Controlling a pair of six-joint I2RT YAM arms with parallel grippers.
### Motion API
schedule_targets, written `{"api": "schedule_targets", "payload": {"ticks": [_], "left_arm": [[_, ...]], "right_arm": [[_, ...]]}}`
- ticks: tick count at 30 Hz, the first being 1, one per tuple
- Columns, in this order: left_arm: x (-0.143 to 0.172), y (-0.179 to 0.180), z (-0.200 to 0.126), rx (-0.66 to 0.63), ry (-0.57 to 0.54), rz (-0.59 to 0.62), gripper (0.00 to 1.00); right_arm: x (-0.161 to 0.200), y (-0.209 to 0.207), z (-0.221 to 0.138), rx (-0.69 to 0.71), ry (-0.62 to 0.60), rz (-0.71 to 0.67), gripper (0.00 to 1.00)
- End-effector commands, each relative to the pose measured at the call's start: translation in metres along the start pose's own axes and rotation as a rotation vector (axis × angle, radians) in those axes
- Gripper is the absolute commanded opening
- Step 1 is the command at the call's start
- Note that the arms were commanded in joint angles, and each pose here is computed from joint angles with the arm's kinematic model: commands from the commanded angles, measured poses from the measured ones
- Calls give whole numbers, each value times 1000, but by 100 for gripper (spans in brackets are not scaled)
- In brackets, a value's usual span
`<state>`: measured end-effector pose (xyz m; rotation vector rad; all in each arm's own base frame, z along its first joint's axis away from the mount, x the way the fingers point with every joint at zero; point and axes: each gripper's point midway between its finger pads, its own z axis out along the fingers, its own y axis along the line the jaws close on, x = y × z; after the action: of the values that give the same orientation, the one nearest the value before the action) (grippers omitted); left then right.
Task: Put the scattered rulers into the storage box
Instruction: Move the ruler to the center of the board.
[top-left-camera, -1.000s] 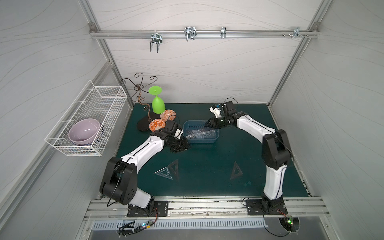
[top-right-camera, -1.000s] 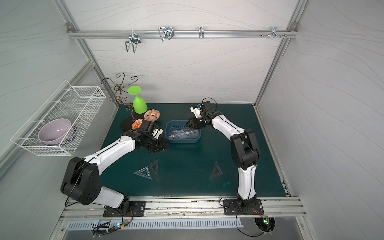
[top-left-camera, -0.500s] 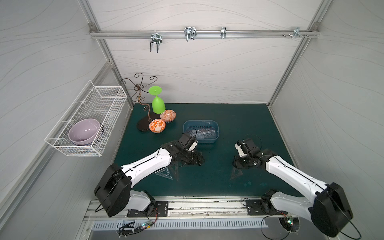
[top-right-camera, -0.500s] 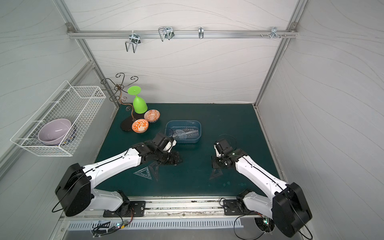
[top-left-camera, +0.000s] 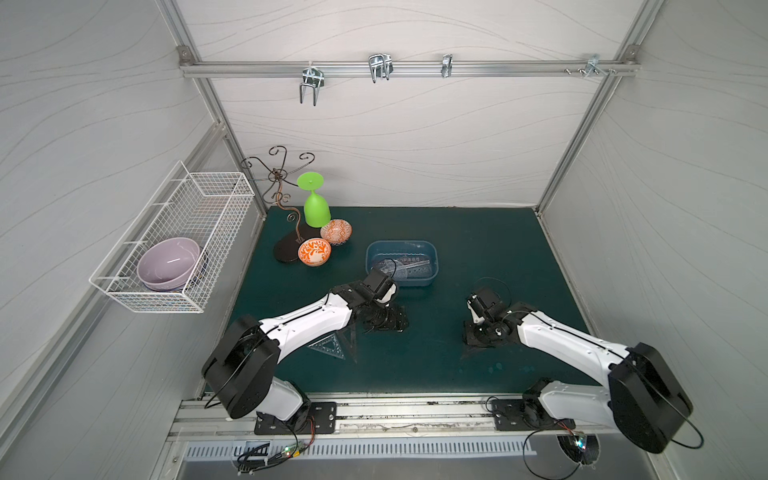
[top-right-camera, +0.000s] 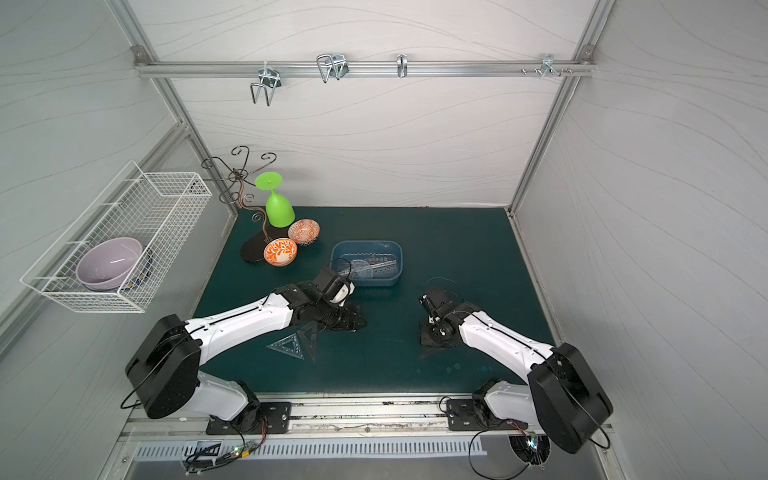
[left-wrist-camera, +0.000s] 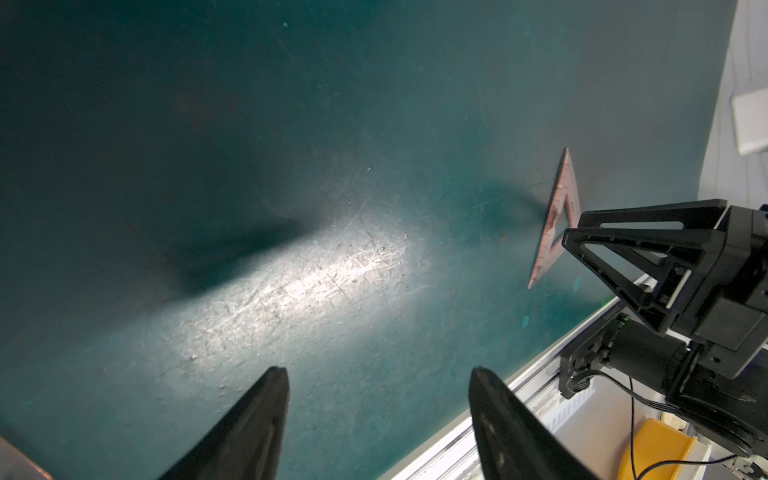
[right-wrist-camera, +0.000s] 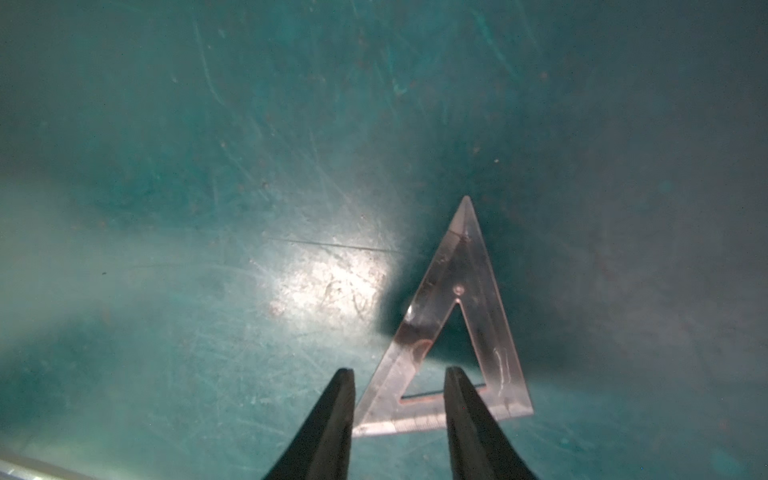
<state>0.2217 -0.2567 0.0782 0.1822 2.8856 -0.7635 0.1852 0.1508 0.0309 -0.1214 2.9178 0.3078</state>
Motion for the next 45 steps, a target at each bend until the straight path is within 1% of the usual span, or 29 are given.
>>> {"api": "schedule_targets", "payload": {"ticks": [1, 7, 12, 20, 24, 27, 32, 35, 45], "left_arm": [[-14, -8, -4, 8, -35, 31, 73], [-15, -4, -3, 17, -34, 19, 73], [-15, -2, -1, 34, -32, 4, 73], [-16, -1, -4, 48, -41, -9, 72], [-16, 0, -5, 48, -45, -12, 71], [-16, 1, -6, 48, -49, -14, 71], [-18, 1, -9, 53, -58, -15, 71], [-18, 0, -11, 57, -66, -14, 71], [-27, 5, -26, 63, -119, -30, 71]], "right_arm": [[4, -2, 9, 12, 12, 19, 39], [7, -5, 22, 34, 42, 22, 36], [2, 4, 30, 46, 53, -18, 32], [-1, 48, 42, 19, 63, -117, 31], [0, 65, 46, 1, 72, -143, 31], [1, 76, 47, -23, 71, -155, 30], [1, 98, 53, -115, 91, -139, 30], [1, 112, 56, -148, 104, -149, 30], [-15, 165, 67, -280, 146, -184, 29]]}}
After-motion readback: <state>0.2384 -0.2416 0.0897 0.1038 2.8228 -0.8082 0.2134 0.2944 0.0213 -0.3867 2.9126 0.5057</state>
